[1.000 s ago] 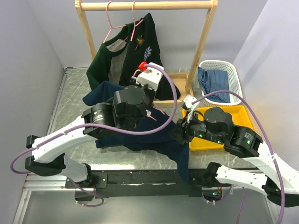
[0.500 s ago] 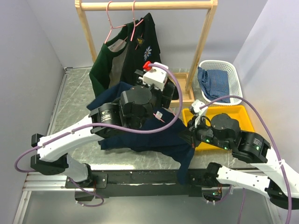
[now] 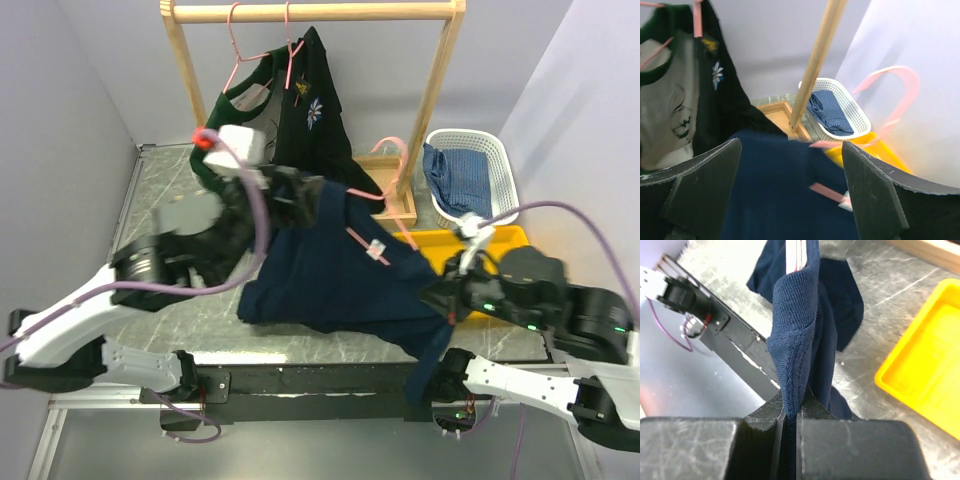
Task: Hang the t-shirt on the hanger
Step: Place the hanger at the clothesline.
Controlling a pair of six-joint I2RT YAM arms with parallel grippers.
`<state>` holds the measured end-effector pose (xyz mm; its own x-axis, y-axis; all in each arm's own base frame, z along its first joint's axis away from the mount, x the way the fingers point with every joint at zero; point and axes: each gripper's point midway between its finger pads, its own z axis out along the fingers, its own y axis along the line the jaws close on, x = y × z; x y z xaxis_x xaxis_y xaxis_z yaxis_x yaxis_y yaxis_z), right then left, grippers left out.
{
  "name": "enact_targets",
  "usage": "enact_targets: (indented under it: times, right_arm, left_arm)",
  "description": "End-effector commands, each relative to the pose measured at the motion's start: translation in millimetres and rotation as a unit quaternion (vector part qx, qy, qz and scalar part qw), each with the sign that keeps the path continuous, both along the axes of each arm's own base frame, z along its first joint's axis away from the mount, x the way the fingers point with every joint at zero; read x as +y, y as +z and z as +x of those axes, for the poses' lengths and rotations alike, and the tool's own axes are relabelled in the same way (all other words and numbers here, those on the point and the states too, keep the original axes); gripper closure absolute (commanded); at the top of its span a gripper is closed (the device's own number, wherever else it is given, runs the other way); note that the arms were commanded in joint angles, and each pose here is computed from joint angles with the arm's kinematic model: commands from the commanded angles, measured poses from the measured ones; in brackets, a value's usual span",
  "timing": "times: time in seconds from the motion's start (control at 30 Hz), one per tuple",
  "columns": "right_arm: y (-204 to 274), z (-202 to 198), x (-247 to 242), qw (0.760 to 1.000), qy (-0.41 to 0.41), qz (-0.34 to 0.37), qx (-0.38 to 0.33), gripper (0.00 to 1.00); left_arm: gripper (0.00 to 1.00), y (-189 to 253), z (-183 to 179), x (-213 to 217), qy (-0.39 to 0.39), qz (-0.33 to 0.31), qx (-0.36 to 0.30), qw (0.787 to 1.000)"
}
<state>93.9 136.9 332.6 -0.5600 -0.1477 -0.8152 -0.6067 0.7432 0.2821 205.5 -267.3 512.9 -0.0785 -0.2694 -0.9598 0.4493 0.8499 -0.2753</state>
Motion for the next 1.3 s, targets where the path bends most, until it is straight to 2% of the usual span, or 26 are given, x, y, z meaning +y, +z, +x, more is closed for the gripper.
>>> enact_targets:
  times: [0.0,0.17,0.3,0.53,0.67,0.8,0.93,1.03,1.1,1.27]
  right_arm:
    - [41.1,-1.1,-26.3,0.998,-0.052,0.035,-0.017,1.00]
    - [58.6,-4.4,-38.4,0.997,-0.068,0.023,-0.009,1.00]
    - [85.8,-2.8,-37.6,0.995,-0.076,0.058,-0.021,1.00]
    - [82.1,30.4,-47.7,0.984,-0.171,0.022,-0.042,1.00]
    - [79.5,33.1,-49.5,0.981,-0.187,0.024,-0.039,1.00]
    - [68.0,47.1,-48.4,0.974,-0.225,0.003,-0.038,1.00]
    - [82.9,69.5,-34.1,0.967,-0.246,0.009,-0.063,1.00]
    - [84.4,93.9,-24.6,0.963,-0.261,-0.013,-0.066,1.00]
    - [80.2,105.0,-13.8,0.969,-0.238,-0.017,-0.057,1.00]
    - [83.0,137.4,-20.0,0.960,-0.272,-0.026,-0.061,1.00]
  left_arm:
    - [0.15,-6.2,3.0,17.1,0.013,-0.045,0.013,0.999]
    - [0.17,-14.2,1.9,28.2,0.012,-0.054,0.019,0.998]
    - [0.18,-24.0,1.5,27.5,0.007,-0.053,0.023,0.998]
    - [0.25,-47.0,1.3,18.3,-0.006,-0.051,0.041,0.998]
    - [0.30,-67.5,9.8,12.9,0.003,-0.040,0.061,0.997]
    - [0.33,-84.9,22.3,1.8,-0.016,-0.053,0.071,0.996]
    - [0.35,-114.5,39.4,-12.9,-0.030,-0.051,0.099,0.993]
    - [0.33,-132.0,49.9,-21.6,-0.040,-0.051,0.114,0.991]
    - [0.31,-144.8,64.0,-22.5,-0.035,-0.045,0.121,0.991]
    - [0.32,-141.7,101.3,-29.1,-0.034,-0.070,0.118,0.990]
